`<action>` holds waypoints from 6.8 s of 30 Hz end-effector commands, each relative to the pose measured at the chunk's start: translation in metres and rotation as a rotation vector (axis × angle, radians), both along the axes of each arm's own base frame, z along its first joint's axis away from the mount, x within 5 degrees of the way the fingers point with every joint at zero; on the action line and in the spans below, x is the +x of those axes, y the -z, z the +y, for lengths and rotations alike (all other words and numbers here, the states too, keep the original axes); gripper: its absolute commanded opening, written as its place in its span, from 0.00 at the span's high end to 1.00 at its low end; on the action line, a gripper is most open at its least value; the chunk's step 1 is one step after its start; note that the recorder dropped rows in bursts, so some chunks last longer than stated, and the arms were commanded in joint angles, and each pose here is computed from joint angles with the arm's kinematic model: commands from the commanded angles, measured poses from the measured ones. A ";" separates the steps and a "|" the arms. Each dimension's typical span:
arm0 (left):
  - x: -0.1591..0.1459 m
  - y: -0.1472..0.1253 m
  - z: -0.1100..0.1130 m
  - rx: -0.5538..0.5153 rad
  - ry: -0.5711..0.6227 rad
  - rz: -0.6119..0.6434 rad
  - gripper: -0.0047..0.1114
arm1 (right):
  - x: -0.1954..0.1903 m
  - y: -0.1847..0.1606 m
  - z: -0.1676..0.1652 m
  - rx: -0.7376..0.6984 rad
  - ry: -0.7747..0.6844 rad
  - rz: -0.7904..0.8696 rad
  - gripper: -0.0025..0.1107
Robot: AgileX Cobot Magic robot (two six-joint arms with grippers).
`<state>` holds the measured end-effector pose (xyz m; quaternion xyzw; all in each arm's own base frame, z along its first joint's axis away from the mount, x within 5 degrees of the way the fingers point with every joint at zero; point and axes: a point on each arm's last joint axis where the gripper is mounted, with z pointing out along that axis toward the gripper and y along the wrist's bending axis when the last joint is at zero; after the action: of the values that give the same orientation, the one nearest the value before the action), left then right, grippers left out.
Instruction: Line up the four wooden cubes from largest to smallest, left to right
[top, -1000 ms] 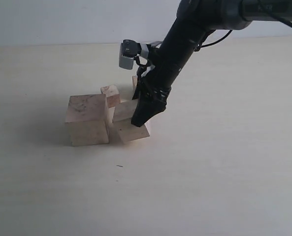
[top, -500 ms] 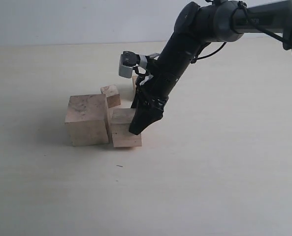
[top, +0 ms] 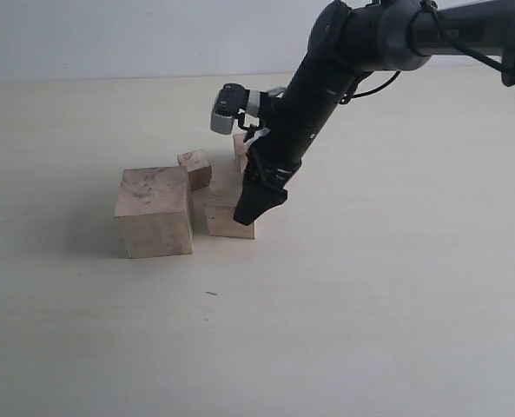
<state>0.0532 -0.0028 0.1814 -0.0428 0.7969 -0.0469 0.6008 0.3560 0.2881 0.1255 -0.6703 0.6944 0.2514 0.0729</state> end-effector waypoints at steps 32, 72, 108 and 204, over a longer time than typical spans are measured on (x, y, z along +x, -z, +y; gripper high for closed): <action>0.000 0.000 0.000 -0.002 0.002 -0.006 0.96 | 0.001 -0.091 -0.039 -0.297 0.287 -0.199 0.43; 0.000 0.000 0.000 -0.002 0.002 -0.006 0.96 | 0.001 -0.012 -0.003 -0.173 0.375 0.075 0.55; 0.000 0.000 0.000 -0.002 0.002 -0.006 0.96 | -0.006 -0.027 0.000 -0.141 0.296 0.080 0.55; 0.000 0.000 0.000 -0.002 0.002 -0.006 0.96 | 0.029 0.003 0.077 -0.004 0.509 0.052 0.94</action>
<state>0.0532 -0.0028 0.1814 -0.0428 0.7969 -0.0469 0.6008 0.3905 0.3637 0.1299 -0.4497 0.8538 0.2251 0.1348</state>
